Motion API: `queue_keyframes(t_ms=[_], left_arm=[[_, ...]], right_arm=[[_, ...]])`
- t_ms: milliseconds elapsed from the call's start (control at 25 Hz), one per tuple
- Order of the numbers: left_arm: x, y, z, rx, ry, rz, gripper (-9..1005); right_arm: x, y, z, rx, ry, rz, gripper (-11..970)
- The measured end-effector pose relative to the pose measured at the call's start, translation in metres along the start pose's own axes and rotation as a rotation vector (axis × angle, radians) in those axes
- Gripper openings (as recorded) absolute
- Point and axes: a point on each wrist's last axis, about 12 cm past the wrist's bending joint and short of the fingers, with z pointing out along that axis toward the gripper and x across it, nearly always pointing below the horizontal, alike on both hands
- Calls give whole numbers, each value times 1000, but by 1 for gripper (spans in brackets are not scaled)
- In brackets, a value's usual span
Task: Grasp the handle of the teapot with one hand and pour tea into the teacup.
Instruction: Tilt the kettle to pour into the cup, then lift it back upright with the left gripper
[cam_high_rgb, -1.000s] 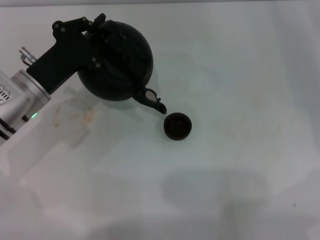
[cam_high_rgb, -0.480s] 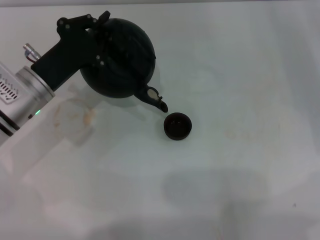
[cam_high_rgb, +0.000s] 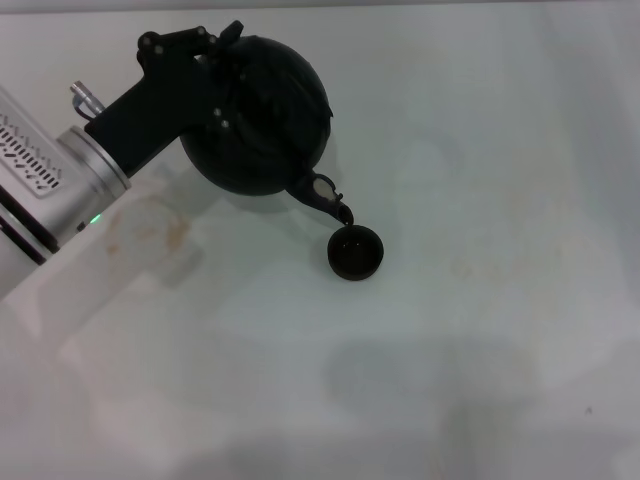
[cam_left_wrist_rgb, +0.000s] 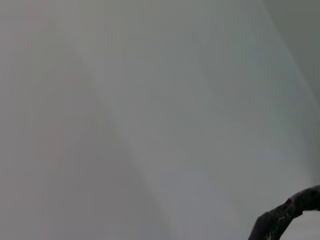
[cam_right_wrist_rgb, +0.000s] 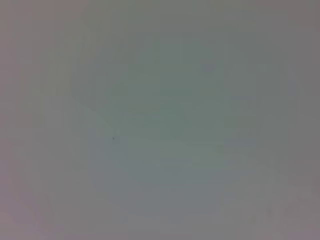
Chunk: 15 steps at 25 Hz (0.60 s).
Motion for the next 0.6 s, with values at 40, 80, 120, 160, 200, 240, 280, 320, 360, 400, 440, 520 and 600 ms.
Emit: queue_keyframes(t_ms=[40, 80, 120, 160, 200, 240, 280, 320, 360, 400, 440, 520, 600], left_arm=[[0, 0, 0, 3, 1, 4, 116], [0, -1, 1, 7, 3, 10, 116], [1, -2, 1, 9, 7, 21, 116], [1, -3, 3, 14, 13, 36, 116], [1, -4, 4, 17, 15, 47, 116], [1, -5, 5, 22, 20, 55, 116], [1, -6, 6, 26, 21, 61, 116], [1, -7, 6, 30, 22, 65, 116], [1, -8, 6, 34, 23, 71, 116], [1, -8, 7, 35, 22, 76, 116], [1, -8, 7, 36, 21, 81, 116], [0, -8, 9, 41, 19, 92, 116], [0, -9, 10, 49, 21, 102, 116]], right_arm=[[0, 0, 0, 0, -1, 0, 868], [-1, 0, 0, -1, -2, -1, 868], [-1, 0, 0, 0, -3, -1, 868], [-1, 0, 0, 1, -3, -1, 868], [-1, -1, 0, 2, -4, -1, 868], [-1, -1, 0, 4, -3, -1, 868], [-1, -1, 1, 5, -3, -1, 868], [-1, -2, 1, 6, -1, -1, 868], [-1, -2, 1, 7, -1, -1, 868], [-2, -2, 1, 7, -2, -2, 868], [-2, -2, 1, 8, -3, -1, 868], [-3, -3, 1, 13, -7, 1, 868], [-3, -3, 1, 16, -9, 3, 868]])
